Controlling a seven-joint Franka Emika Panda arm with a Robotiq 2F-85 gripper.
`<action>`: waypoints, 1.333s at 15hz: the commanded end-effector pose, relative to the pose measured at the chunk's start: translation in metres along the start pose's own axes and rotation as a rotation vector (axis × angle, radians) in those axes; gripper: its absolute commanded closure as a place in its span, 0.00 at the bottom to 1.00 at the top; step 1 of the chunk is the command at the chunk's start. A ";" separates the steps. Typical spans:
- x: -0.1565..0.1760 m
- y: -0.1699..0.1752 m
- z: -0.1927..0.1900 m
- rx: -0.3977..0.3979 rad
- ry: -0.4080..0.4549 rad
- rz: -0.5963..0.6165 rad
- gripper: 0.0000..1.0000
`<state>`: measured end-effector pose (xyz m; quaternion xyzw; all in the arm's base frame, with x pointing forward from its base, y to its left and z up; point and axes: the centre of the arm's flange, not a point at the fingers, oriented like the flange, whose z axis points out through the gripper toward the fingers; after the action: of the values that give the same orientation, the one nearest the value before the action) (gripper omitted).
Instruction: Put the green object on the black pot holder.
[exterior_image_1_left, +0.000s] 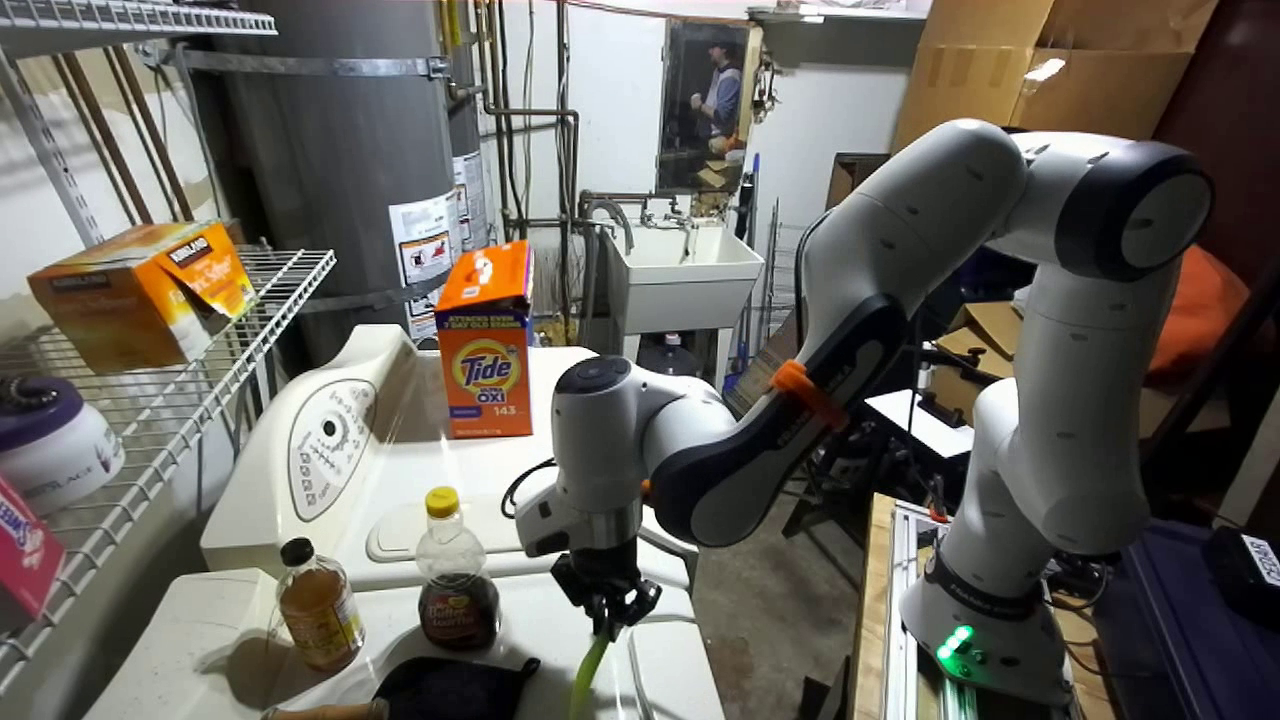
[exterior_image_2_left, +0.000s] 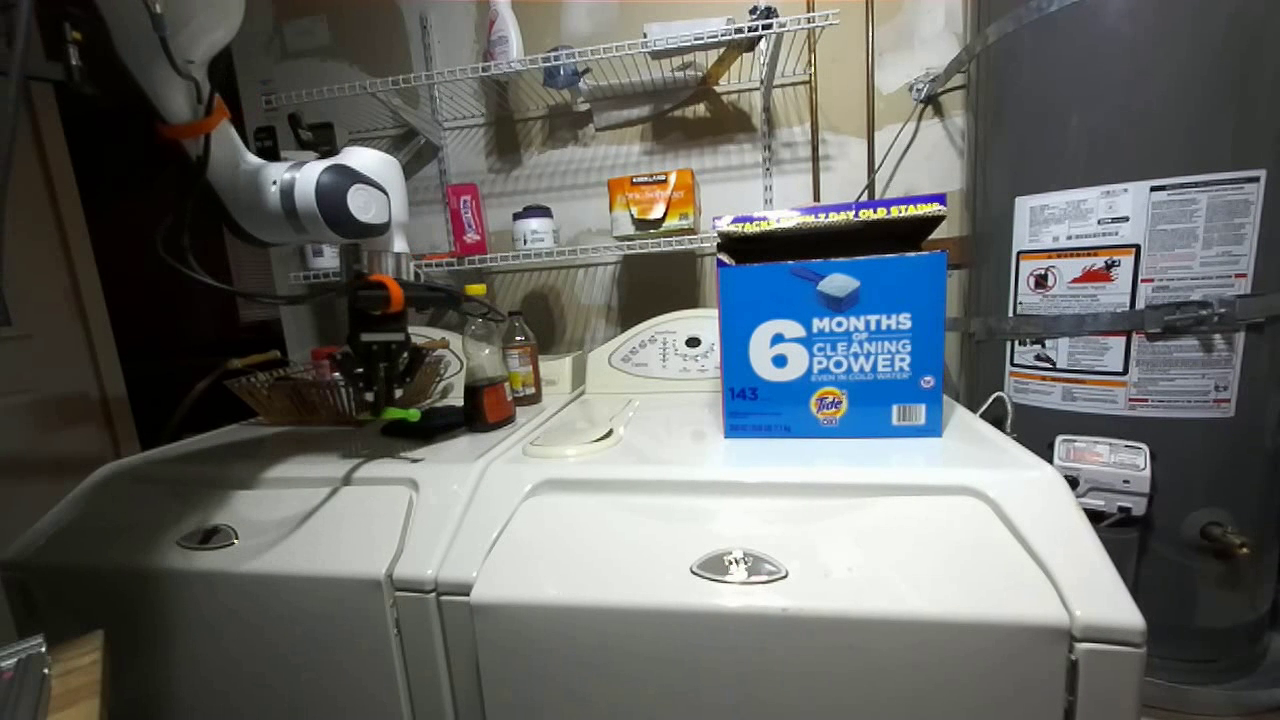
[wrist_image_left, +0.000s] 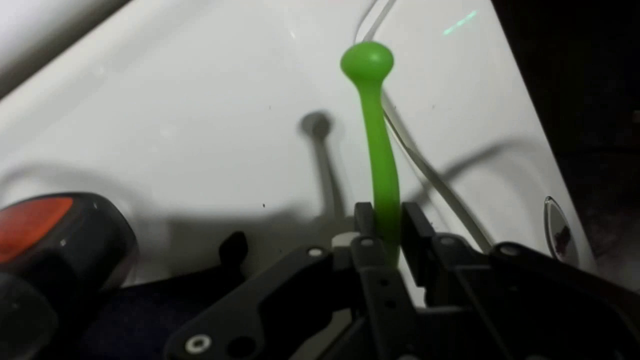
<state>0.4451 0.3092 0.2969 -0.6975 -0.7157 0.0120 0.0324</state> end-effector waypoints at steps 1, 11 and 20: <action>0.053 0.014 0.008 -0.015 -0.033 -0.048 0.96; 0.164 0.072 0.030 -0.127 -0.029 0.125 0.96; 0.161 0.109 0.023 -0.142 -0.009 0.320 0.44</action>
<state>0.5435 0.4491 0.2699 -0.8082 -0.5867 -0.0424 -0.0288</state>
